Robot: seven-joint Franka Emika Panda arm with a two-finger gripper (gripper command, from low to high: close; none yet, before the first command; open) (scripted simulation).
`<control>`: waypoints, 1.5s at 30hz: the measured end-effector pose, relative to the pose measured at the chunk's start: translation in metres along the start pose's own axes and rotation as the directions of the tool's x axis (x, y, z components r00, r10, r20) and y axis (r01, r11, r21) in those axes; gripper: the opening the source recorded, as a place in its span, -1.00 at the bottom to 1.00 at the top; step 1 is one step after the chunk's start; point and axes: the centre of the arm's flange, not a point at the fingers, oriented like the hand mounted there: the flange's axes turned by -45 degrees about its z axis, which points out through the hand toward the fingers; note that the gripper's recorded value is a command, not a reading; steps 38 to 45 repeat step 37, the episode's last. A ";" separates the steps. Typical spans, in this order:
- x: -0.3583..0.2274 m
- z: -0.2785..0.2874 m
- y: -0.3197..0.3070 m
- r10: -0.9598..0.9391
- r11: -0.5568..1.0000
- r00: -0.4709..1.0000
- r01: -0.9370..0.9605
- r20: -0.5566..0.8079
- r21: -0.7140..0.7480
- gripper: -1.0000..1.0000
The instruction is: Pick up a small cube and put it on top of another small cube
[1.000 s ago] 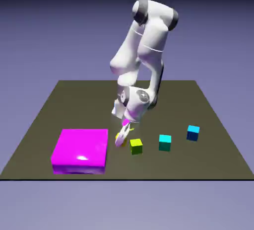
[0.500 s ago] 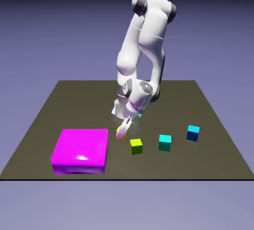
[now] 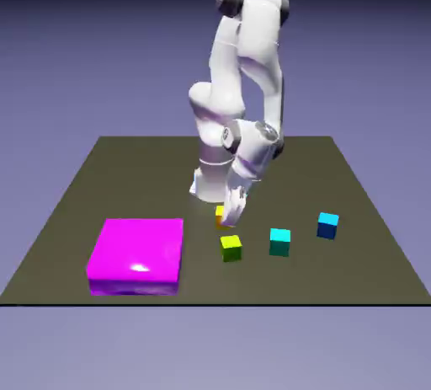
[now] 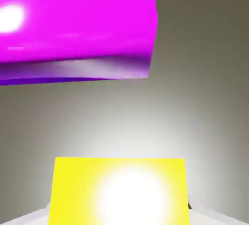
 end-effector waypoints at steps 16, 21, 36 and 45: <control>-0.012 0.017 -0.011 -0.084 0.995 0.996 0.086 -0.031 0.045 -1.00; -0.014 0.033 -0.011 -0.086 0.995 0.996 0.087 -0.026 0.041 -1.00; -0.013 0.029 -0.011 -0.086 0.995 0.996 0.087 -0.028 0.042 1.00; -0.013 0.026 -0.011 -0.085 0.995 0.996 0.087 -0.030 0.042 1.00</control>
